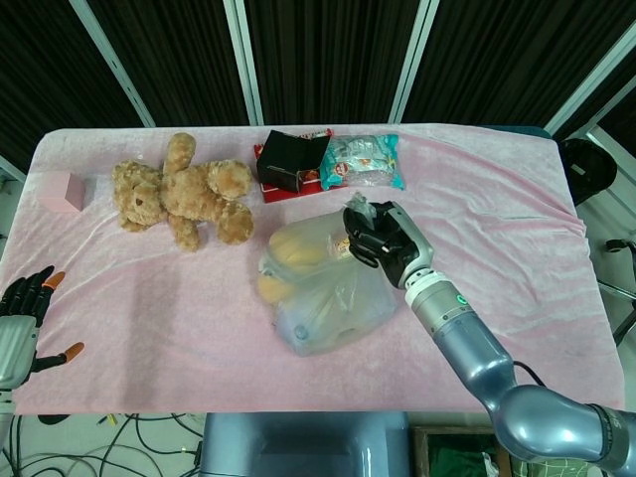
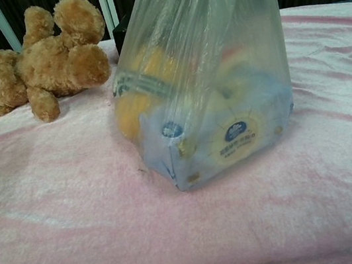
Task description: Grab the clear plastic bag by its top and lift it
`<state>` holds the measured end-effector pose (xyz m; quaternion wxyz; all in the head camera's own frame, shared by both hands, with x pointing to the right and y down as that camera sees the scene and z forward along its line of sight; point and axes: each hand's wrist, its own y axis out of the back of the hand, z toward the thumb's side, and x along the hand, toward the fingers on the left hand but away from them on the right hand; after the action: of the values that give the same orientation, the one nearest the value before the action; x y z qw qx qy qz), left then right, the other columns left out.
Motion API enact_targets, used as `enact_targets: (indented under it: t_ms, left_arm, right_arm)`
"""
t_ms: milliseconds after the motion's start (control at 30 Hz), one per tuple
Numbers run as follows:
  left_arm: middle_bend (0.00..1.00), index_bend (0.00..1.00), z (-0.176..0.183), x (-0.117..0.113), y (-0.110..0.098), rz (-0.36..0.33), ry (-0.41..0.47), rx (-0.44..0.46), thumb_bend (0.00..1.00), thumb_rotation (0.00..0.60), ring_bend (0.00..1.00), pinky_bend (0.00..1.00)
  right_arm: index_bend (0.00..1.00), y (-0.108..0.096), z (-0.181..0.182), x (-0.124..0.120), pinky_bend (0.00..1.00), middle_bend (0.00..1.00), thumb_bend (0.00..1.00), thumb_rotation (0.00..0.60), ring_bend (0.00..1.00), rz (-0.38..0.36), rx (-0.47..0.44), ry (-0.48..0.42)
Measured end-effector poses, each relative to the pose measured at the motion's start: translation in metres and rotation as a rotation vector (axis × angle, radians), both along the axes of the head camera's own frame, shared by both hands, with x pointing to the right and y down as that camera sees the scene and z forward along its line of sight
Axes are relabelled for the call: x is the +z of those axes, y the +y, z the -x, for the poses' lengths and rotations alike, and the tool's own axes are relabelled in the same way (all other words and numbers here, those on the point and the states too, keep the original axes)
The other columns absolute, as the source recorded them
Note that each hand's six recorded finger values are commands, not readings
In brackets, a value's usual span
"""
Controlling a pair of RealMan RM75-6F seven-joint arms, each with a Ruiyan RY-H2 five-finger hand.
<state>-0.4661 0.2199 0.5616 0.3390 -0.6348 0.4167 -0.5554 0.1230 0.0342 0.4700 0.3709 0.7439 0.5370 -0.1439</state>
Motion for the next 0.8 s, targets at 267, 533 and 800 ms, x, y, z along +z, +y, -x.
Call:
enact_targets:
  t_ms: [267, 533, 800]
  left_arm:
    - [0.0, 0.0, -0.001, 0.0, 0.001, 0.001, 0.001, 0.002, 0.0, 0.6, 0.0, 0.0]
    - [0.0, 0.0, -0.002, 0.0, 0.002, 0.004, 0.0, 0.006, 0.0, 0.6, 0.0, 0.0]
    - [0.0, 0.0, -0.002, 0.0, 0.003, 0.004, 0.0, 0.006, 0.0, 0.6, 0.0, 0.0]
  right_arm:
    - [1.0, -0.017, 0.009, -0.041, 1.0, 1.0, 0.68, 0.6, 1.0, -0.092, -0.016, -0.023]
    - [1.0, -0.03, 0.015, -0.08, 1.0, 1.0, 0.68, 0.6, 1.0, -0.146, -0.008, -0.042]
    - [1.0, -0.035, 0.019, -0.097, 1.0, 1.0, 0.68, 0.6, 1.0, -0.143, 0.011, -0.073]
